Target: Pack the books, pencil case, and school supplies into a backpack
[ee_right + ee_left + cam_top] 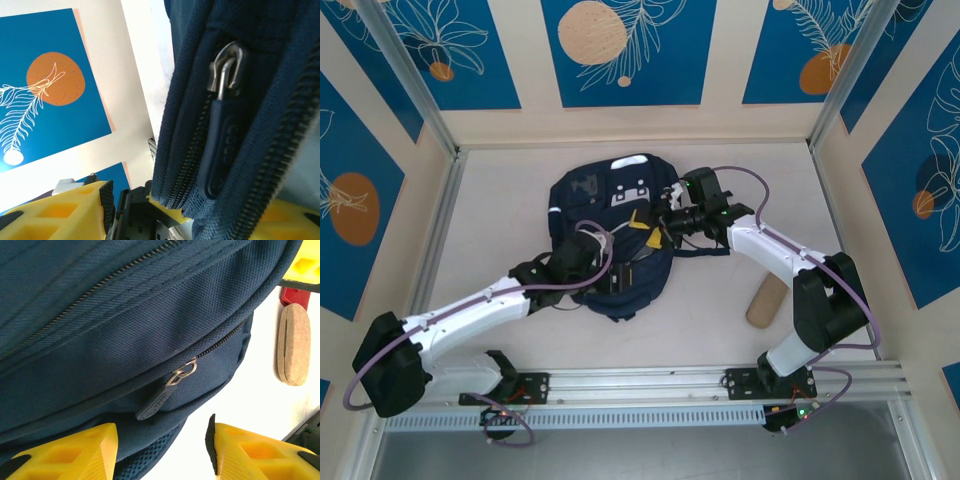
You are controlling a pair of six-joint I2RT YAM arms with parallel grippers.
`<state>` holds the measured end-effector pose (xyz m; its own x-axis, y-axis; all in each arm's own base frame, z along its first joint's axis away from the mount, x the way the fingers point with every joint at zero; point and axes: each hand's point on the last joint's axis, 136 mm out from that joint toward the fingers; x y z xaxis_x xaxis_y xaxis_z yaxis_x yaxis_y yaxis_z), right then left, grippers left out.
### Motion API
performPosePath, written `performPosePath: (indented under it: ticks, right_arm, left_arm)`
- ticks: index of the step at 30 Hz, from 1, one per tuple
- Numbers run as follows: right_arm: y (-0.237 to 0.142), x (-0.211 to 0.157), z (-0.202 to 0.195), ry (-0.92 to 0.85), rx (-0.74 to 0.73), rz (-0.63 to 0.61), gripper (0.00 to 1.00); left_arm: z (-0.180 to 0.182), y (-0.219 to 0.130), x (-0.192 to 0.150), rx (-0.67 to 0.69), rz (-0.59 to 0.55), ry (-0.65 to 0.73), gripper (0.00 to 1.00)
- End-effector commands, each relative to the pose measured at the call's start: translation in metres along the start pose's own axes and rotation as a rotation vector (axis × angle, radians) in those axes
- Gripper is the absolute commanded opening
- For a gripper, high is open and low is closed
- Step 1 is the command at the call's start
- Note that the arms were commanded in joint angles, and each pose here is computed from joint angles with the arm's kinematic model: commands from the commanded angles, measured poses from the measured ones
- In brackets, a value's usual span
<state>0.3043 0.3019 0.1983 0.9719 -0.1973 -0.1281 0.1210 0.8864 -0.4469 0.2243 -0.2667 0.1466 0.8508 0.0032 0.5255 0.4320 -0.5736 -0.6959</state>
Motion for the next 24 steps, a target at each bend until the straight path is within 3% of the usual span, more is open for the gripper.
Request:
performPosePath:
  ticks: [1, 11, 24]
  right_arm:
    - [0.000, -0.007, 0.029, -0.046, 0.073, 0.047, 0.55]
    - [0.001, -0.010, 0.026, -0.017, 0.079, 0.066, 0.53]
    - [0.001, -0.006, 0.010, 0.000, 0.021, 0.030, 0.43]
  left_arm:
    - [-0.007, 0.009, 0.002, -0.029, -0.019, -0.028, 0.50]
    - [-0.004, 0.022, 0.013, -0.008, -0.076, -0.045, 0.45]
    - [0.002, 0.014, 0.015, 0.021, -0.096, -0.001, 0.09]
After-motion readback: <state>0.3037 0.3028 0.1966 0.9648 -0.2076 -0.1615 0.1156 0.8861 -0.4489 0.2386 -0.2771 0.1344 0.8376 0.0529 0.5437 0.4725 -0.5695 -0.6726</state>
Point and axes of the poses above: each hand's point on the last joint's axis, 136 mm out from that joint toward the fingers, its own y axis out along the fingers, its own z axis along the line the jaws close on, x = y × z, and after that the axes turned 1 degree about y, right-handed
